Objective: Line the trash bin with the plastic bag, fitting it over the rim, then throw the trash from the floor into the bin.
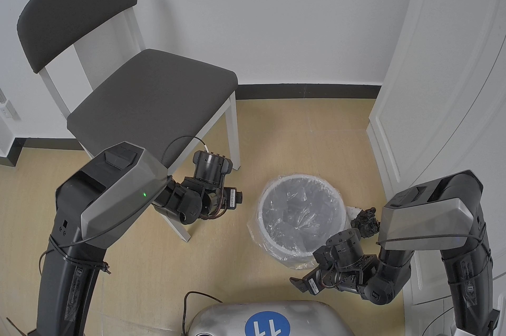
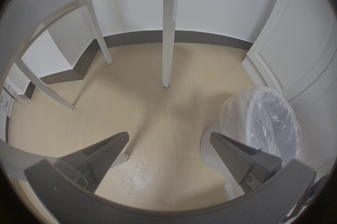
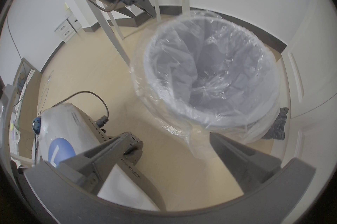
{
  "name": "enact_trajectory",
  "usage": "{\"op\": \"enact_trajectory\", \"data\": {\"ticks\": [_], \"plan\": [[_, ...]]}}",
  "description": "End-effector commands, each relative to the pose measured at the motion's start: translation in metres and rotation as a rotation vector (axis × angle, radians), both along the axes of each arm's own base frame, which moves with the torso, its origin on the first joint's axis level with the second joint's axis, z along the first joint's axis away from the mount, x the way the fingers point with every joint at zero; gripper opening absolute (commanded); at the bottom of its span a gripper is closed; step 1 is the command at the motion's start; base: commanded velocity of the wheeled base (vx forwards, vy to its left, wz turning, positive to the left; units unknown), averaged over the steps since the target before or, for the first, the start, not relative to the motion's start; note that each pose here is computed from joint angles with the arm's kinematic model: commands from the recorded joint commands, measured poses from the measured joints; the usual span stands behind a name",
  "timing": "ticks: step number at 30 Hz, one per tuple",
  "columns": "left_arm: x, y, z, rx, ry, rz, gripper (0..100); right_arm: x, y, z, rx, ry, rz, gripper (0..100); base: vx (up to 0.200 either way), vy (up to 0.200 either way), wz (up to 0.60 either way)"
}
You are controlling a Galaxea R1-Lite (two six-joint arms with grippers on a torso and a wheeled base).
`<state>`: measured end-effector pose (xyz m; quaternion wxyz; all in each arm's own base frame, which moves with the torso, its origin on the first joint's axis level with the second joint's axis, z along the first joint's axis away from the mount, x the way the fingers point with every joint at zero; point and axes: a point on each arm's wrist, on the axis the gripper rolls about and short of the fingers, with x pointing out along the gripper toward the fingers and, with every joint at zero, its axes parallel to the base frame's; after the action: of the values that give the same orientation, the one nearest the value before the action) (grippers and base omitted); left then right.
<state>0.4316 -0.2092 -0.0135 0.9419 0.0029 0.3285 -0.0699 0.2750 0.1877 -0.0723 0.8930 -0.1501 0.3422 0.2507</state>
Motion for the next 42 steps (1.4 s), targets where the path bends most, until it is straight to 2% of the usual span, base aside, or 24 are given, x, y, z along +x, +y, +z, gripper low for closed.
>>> {"op": "enact_trajectory", "data": {"ticks": [1,5,11,15,18,20,23,26,27,29,35,38,40,42], "plan": [[-0.010,-0.004,0.023,-0.018,-0.024,-0.017,100,-0.018,0.004,0.011,0.014,-0.031,0.048,100,0.000,0.000,0.00],[-0.038,-0.018,0.044,-0.024,-0.023,-0.080,100,-0.031,0.007,0.026,0.009,-0.082,0.099,100,0.000,0.000,0.00],[-0.068,-0.041,0.055,-0.036,-0.052,-0.152,100,-0.051,0.009,0.038,-0.007,-0.106,0.164,100,0.000,0.000,0.00],[-0.083,-0.056,0.053,-0.037,-0.056,-0.193,100,-0.050,0.008,0.048,-0.001,-0.153,0.146,100,0.000,0.000,0.00],[-0.089,-0.069,0.049,-0.040,-0.065,-0.206,100,-0.040,-0.001,0.063,0.024,-0.209,0.092,100,0.000,0.000,0.00],[-0.094,-0.079,0.039,-0.026,-0.054,-0.199,100,-0.015,-0.026,0.082,0.034,-0.281,-0.010,100,0.000,0.000,0.00],[-0.091,-0.083,0.035,0.029,-0.058,-0.198,100,0.013,-0.049,0.096,0.034,-0.347,-0.105,100,0.000,0.000,0.00],[-0.091,-0.083,0.035,0.029,-0.058,-0.198,100,0.013,-0.049,0.096,0.034,-0.347,-0.105,100,0.000,0.000,0.00],[-0.085,-0.090,0.030,0.124,-0.007,-0.232,100,0.041,-0.072,0.110,0.031,-0.377,-0.205,100,0.000,0.000,0.00],[-0.082,-0.103,0.030,0.150,0.024,-0.246,100,0.053,-0.090,0.118,0.018,-0.369,-0.264,100,0.000,0.000,0.00],[-0.073,-0.133,0.020,0.248,0.078,-0.238,100,0.070,-0.123,0.129,0.017,-0.383,-0.355,100,0.000,0.000,0.00],[-0.066,-0.147,0.012,0.309,0.092,-0.217,100,0.074,-0.139,0.132,0.030,-0.387,-0.364,100,0.000,0.000,0.00],[-0.067,-0.147,-0.004,0.372,0.132,-0.217,100,0.074,-0.146,0.135,0.030,-0.395,-0.372,100,0.000,0.000,0.00],[-0.068,-0.147,-0.009,0.403,0.135,-0.240,100,0.075,-0.152,0.135,0.022,-0.398,-0.381,100,0.000,0.000,0.00]]}}
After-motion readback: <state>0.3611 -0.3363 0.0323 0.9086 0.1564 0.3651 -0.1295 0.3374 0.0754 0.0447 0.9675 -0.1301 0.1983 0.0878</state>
